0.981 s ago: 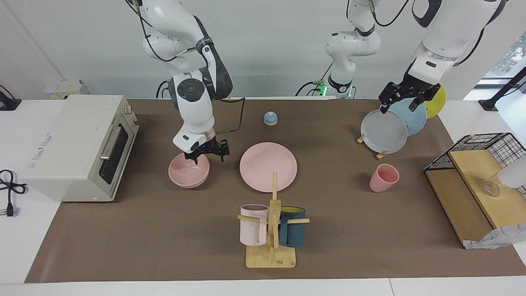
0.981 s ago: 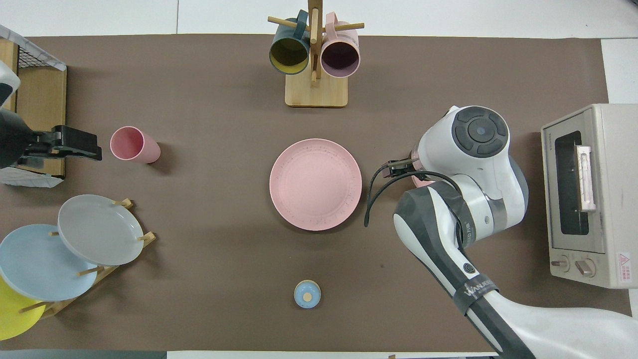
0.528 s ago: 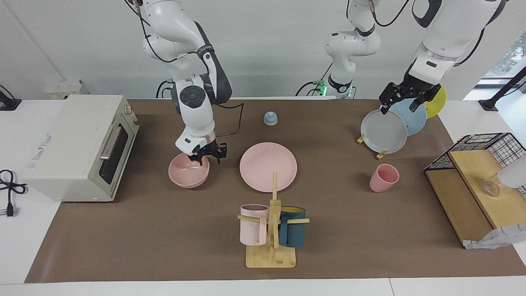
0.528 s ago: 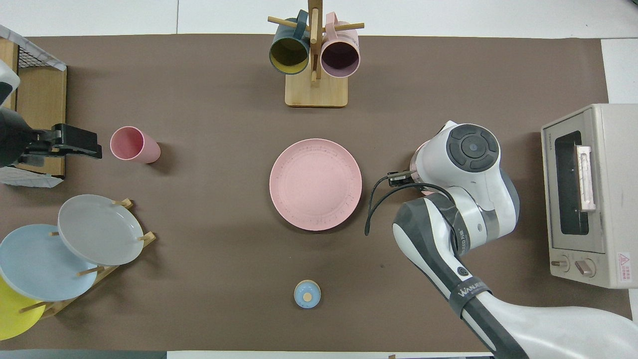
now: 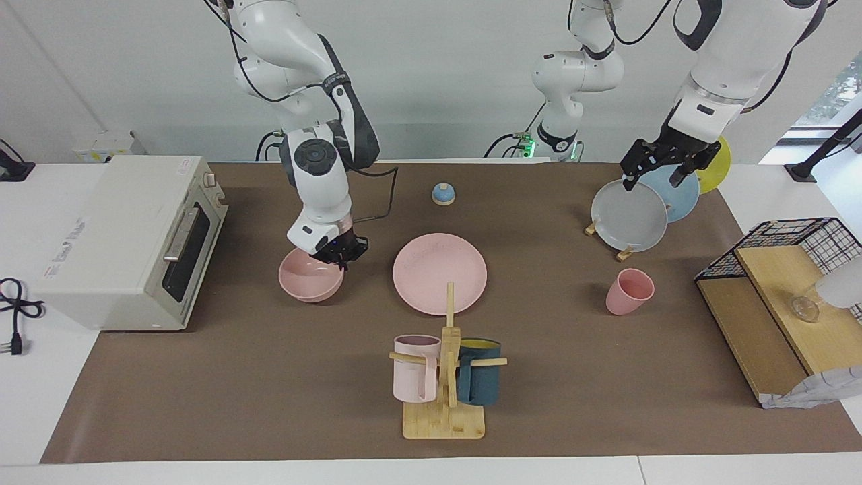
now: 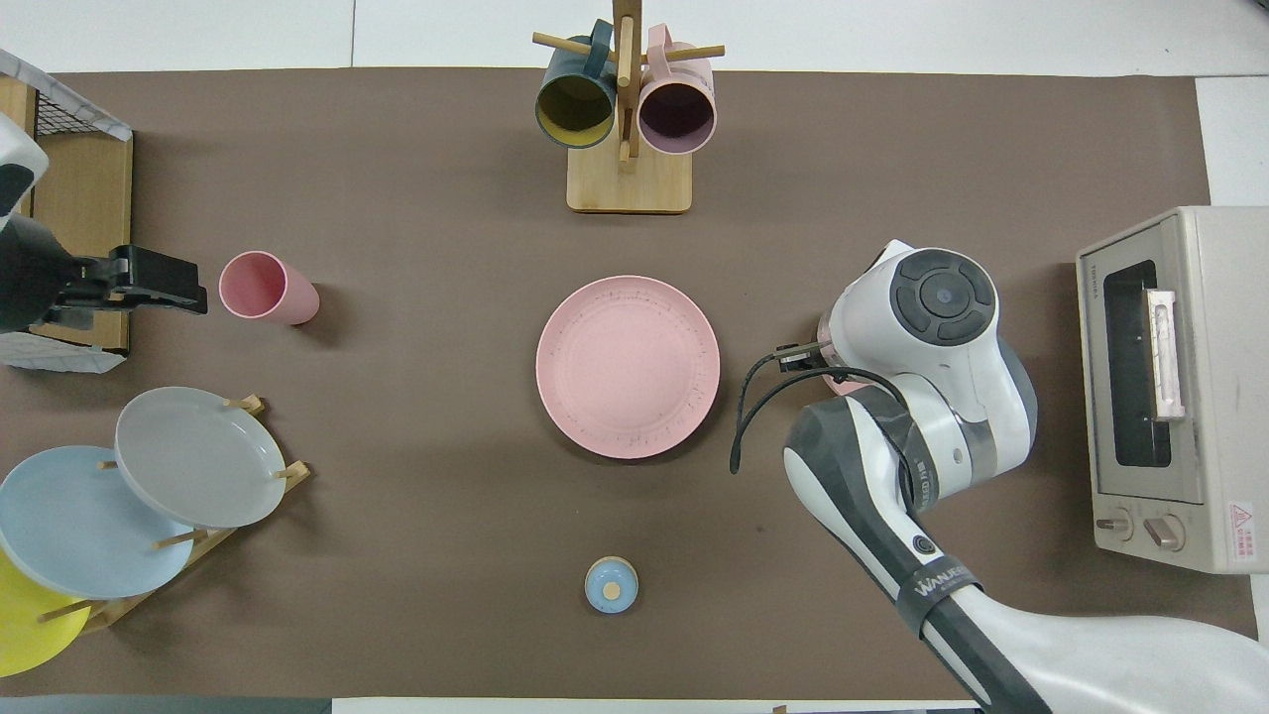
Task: Organize tableware
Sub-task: 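Carry the bowl onto the pink plate while the left gripper grasps the cup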
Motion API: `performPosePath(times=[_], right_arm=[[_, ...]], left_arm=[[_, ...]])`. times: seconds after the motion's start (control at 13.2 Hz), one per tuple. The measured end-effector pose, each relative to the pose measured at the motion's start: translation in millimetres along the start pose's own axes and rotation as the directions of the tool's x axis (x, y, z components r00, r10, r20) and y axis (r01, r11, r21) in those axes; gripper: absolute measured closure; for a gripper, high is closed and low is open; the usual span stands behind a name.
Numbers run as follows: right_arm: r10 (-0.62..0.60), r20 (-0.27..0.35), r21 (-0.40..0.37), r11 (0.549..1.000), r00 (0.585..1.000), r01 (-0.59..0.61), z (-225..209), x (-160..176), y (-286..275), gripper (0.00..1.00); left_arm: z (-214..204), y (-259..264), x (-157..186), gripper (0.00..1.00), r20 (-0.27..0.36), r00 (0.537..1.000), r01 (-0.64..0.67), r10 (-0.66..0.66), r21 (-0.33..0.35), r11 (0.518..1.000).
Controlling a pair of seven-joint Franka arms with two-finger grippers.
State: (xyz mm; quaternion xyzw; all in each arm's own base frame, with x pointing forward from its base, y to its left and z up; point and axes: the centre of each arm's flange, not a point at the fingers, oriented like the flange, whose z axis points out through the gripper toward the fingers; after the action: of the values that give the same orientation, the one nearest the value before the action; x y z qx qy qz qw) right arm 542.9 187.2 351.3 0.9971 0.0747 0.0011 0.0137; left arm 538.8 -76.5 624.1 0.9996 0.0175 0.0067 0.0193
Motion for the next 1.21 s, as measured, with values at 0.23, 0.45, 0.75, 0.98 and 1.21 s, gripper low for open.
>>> performPosePath(times=[0.23, 0.45, 0.75, 0.98, 1.21], right_arm=[[-0.034, 0.045, -0.017, 0.999, 0.998, 0.035, -35.8, 9.7, -19.9, 0.96], [-0.050, 0.059, -0.026, 0.998, 0.997, 0.052, -109.6, 31.8, -60.8, 0.96], [-0.012, 0.050, -0.037, 0.999, 0.999, 0.014, -131.4, 31.4, -147.4, 0.96], [0.039, 0.039, -0.075, 0.997, 0.998, -0.036, -103.7, 21.7, -236.6, 0.96], [0.042, 0.028, -0.088, 0.995, 0.999, -0.040, -68.5, 25.2, -294.6, 0.96]], left_arm=[[0.1, 0.1, 0.1, 0.00, 0.000, 1.000, 0.000, 0.000, 0.000, 1.000], [-0.3, 0.2, 0.6, 0.00, -0.005, 1.000, 0.000, 0.000, -0.001, 1.000], [16.2, 1.2, 12.5, 0.00, -0.012, 1.000, 0.000, 0.000, -0.004, 1.000], [79.2, 3.7, 48.9, 0.00, 0.007, 1.000, 0.003, -0.003, -0.009, 1.000], [145.7, 5.6, 82.1, 0.00, 0.020, 1.000, -0.015, 0.015, -0.015, 1.000]])
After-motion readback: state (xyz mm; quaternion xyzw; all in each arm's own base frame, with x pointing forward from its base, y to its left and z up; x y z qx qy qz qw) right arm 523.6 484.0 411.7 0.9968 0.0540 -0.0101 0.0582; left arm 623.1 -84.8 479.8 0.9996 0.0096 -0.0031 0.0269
